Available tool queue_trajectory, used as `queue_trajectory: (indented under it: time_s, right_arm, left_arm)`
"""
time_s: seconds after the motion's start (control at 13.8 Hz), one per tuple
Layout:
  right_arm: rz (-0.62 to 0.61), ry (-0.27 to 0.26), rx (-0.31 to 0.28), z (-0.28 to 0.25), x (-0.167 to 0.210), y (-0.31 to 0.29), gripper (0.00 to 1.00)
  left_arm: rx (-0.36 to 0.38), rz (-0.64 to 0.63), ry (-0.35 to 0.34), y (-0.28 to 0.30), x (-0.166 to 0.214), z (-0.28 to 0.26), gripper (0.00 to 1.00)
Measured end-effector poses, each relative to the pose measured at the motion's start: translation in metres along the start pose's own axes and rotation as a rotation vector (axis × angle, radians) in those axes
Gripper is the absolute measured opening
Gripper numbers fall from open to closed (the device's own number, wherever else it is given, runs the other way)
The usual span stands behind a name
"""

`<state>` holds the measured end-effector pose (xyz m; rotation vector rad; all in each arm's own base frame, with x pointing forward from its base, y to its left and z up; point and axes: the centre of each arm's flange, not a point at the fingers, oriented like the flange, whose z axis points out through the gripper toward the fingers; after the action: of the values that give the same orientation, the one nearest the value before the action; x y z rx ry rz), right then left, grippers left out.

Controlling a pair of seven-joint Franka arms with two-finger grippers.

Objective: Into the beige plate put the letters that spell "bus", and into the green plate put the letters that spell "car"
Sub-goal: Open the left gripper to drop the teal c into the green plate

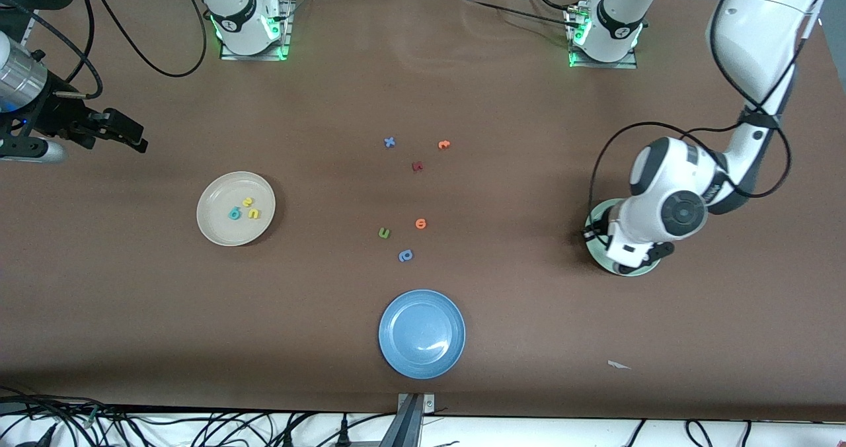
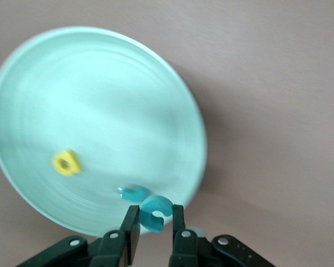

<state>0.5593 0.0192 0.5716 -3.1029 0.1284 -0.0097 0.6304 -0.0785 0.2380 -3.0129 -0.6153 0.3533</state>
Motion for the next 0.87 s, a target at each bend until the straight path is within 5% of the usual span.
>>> queue_trajectory:
  time_s: [0.36, 0.87]
  right_arm:
    - [0.001, 0.0, 0.0, 0.0, 0.0, 0.001, 1.0]
    - [0.002, -0.001, 0.0, 0.001, 0.0, 0.001, 1.0]
  left_arm:
    - [0.066, 0.053, -0.021, -0.029, 0.014, 0.035, 0.32]
    - [0.035, 0.05, 0.078, -0.025, 0.028, -0.035, 0.99]
